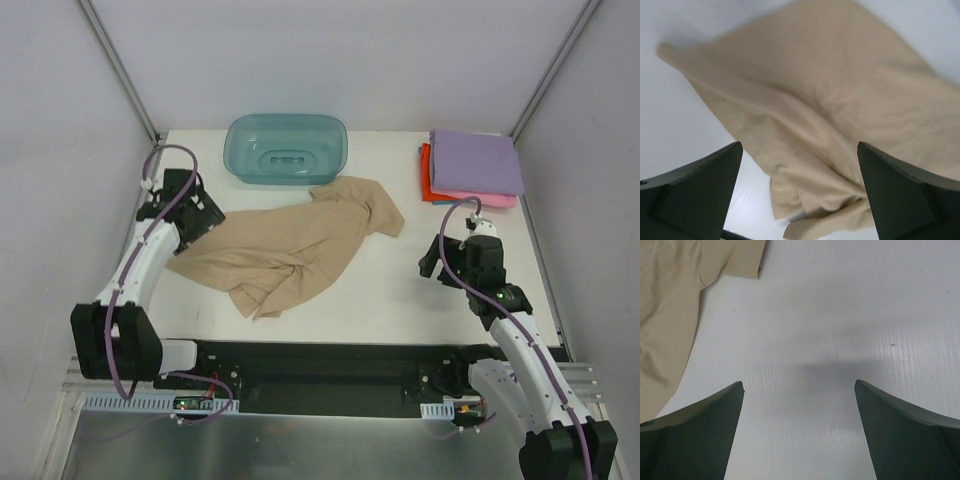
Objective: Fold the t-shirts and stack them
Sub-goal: Flatten the tshirt out
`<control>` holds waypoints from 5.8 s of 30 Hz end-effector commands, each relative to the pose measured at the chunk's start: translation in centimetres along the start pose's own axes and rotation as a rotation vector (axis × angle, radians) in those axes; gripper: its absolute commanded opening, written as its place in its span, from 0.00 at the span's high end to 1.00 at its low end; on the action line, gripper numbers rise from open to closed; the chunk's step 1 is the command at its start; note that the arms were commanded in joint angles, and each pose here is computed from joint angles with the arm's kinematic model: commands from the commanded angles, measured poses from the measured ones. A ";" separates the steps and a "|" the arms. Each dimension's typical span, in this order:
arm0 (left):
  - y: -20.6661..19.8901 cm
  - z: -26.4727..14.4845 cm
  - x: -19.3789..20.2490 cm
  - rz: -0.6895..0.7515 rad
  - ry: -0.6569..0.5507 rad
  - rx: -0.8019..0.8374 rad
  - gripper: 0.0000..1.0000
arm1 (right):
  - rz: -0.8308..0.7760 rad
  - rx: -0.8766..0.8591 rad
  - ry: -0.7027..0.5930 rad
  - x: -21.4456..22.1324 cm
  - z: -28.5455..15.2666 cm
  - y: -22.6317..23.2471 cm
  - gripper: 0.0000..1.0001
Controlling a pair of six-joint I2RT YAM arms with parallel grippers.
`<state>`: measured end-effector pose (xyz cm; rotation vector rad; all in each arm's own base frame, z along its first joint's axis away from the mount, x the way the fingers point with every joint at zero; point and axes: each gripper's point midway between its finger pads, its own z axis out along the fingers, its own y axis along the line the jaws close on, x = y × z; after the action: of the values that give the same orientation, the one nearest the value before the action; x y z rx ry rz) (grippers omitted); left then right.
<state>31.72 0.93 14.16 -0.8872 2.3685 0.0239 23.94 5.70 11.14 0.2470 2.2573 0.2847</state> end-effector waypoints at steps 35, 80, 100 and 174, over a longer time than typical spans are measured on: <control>0.2 -3.5 23.2 0.059 0.301 0.282 0.53 | 0.003 0.002 -0.047 -2.4 0.1 0.9 0.03; 1.0 -4.1 15.9 0.195 -0.018 0.230 1.00 | -0.050 0.225 0.345 -2.4 14.0 5.5 0.09; -0.3 -7.7 11.3 0.225 -0.154 0.280 1.00 | -0.045 -0.094 0.236 -6.2 14.4 12.1 0.99; -1.5 1.3 8.3 0.173 0.157 0.048 0.01 | -0.104 -0.147 0.369 -2.1 8.9 11.0 0.03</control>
<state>29.21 -4.09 10.22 -0.6388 2.5687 0.0471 33.42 14.96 11.52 0.0018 2.5523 0.3654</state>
